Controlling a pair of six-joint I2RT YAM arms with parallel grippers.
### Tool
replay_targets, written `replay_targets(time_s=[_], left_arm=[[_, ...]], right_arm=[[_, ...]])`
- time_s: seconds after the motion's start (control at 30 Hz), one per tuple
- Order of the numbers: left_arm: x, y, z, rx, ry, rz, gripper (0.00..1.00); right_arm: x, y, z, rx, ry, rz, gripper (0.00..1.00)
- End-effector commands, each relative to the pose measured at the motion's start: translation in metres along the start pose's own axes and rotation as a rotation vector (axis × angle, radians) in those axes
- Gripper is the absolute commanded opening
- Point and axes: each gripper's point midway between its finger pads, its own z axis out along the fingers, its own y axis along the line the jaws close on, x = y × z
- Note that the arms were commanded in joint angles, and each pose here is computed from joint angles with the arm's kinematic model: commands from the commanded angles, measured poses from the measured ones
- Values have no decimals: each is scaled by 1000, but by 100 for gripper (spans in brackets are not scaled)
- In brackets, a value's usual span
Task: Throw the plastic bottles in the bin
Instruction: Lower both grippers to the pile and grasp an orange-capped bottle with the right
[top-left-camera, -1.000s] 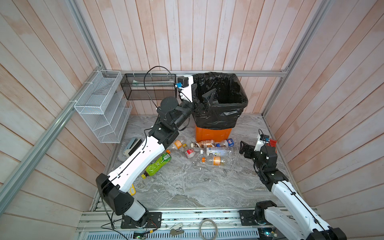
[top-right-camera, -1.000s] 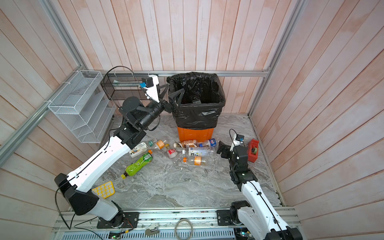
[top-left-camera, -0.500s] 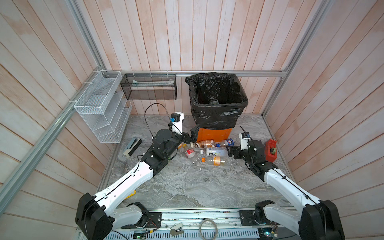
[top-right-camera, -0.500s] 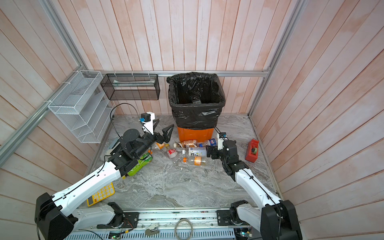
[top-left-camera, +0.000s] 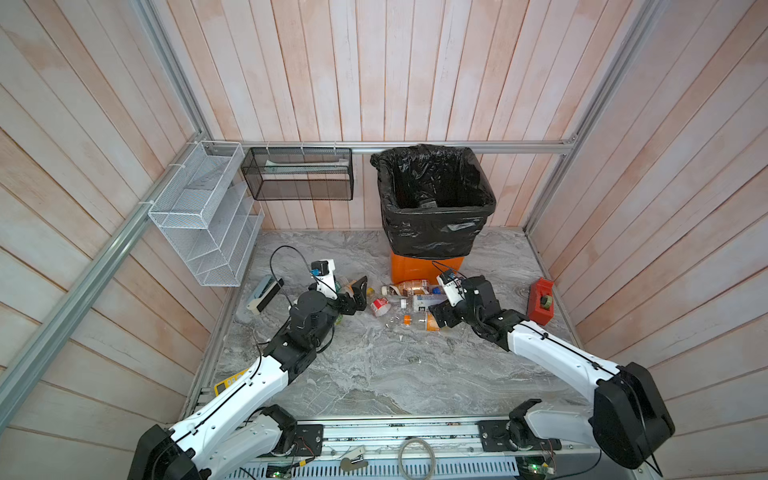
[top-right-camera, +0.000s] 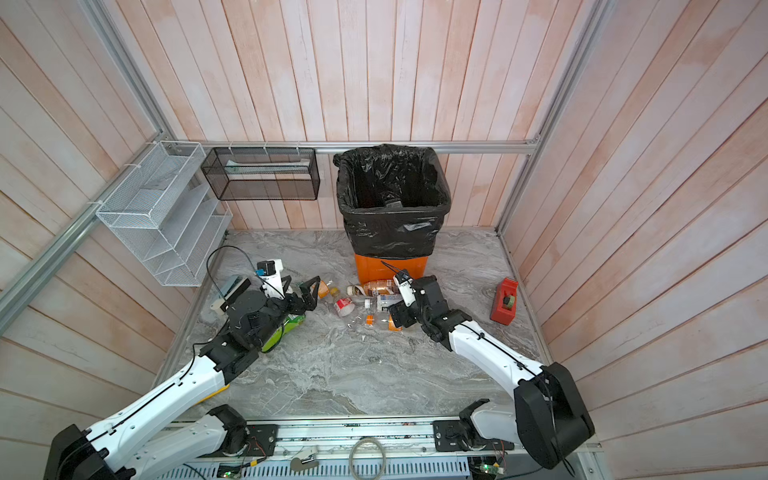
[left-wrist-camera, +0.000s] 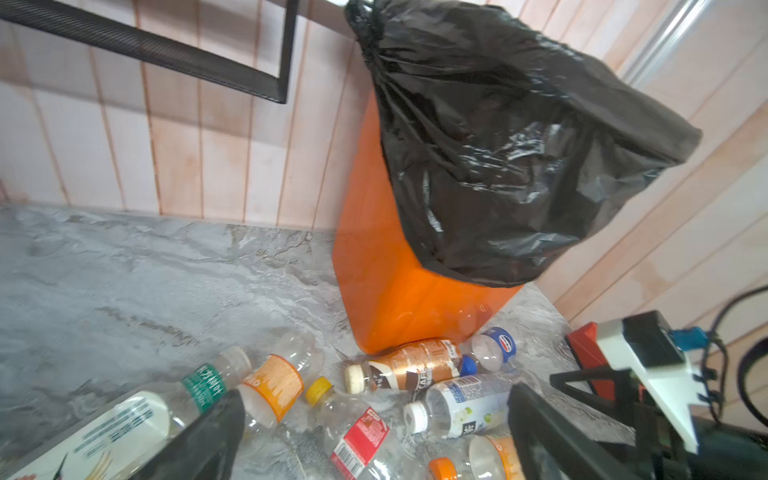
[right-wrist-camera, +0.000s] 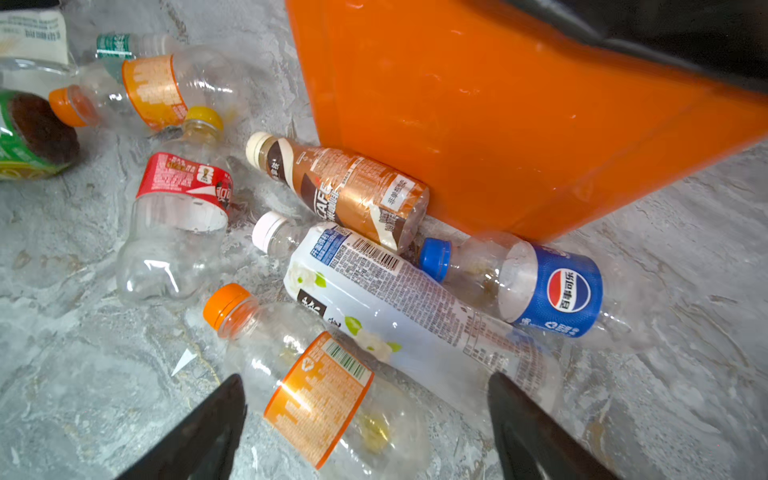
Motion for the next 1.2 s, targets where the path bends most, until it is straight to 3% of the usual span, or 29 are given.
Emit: replay_targets(time_s=[0.0,0.5,0.87,1.17], left_arm=[[13,22,-7,-71,29,-53,100],[41,40,-16,-108,91,-65,100],[43,45,-19,-122,99,-57,100],[45,49,-19,-135,106,-59,100]], right_arm=[[7,8,4,-8,57,-78,91],[39,36,31,-91,254,-190,88],[71,58,38,-152,375,-237,85],[85,67,46,-143,443,-253,77]])
